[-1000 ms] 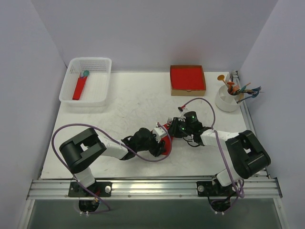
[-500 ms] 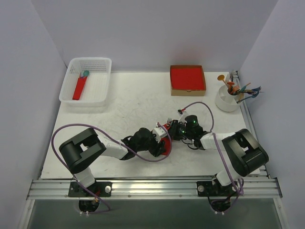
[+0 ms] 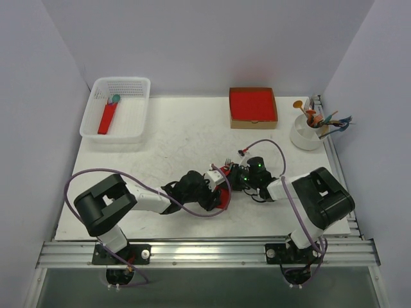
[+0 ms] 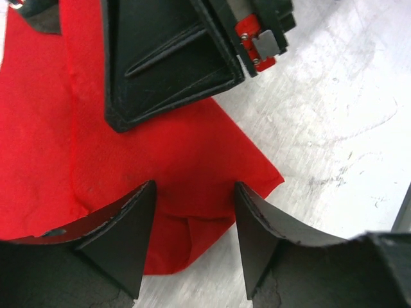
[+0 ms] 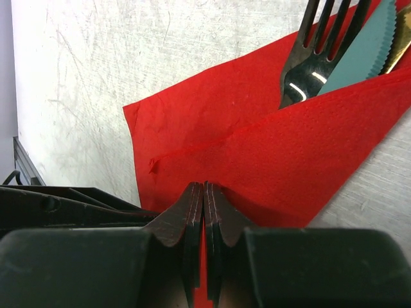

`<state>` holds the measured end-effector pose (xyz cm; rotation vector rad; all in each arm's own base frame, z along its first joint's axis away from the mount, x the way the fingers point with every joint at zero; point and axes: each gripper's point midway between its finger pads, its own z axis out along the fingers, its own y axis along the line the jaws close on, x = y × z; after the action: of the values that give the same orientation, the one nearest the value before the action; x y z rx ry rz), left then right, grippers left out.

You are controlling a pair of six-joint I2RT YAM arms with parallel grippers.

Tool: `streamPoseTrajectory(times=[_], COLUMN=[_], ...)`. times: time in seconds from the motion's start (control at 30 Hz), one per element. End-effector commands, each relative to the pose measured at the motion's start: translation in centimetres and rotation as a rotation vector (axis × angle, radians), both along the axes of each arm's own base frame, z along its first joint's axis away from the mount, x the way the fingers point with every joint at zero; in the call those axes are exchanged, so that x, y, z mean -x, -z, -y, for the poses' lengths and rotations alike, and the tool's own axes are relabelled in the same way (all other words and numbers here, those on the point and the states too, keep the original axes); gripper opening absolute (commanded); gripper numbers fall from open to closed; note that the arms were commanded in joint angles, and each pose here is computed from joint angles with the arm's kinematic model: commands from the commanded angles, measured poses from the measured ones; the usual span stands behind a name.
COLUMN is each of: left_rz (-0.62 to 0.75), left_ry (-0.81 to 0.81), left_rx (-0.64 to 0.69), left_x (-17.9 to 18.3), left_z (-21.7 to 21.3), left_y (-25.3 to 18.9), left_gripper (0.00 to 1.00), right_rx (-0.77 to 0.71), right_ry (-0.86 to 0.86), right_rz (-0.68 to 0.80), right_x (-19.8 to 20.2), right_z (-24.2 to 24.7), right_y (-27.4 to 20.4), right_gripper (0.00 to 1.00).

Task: Place the utensils on the paper napkin and roll it up
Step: Roll the napkin at the center of the board.

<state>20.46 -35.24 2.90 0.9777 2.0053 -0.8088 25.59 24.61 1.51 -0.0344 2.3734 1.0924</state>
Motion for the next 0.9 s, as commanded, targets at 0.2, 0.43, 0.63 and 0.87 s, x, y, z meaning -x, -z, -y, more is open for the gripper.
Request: streamPoseTrajectory(times=[0.2, 0.43, 0.63, 0.87], left_rz=[0.065, 0.081, -0.008, -0.156], left_ry=[-0.165, -0.389, -0.765, -0.857], left_rx=[0.024, 0.095, 0.293, 0.402], left_x=[-3.4, -5.2, -7.1, -7.4], left_z=[-2.4, -6.8, -12.8, -15.5], left_y=[-6.1, -10.0, -12.2, -12.2], left_gripper=[0.63, 0.96, 0.94, 0.98], right_rx=[0.042, 0.044, 0.053, 0.058], right_ry=[0.007, 0.005, -0.002, -0.005], right_rz=[-0.016, -0.001, 0.007, 0.016], right_x=[0.9, 0.7, 0.4, 0.4], right_z=[0.6, 0.4, 0.2, 0.0], right_y=[1.6, 1.1, 0.7, 0.5], right_gripper=[0.00, 0.00, 0.00, 0.00])
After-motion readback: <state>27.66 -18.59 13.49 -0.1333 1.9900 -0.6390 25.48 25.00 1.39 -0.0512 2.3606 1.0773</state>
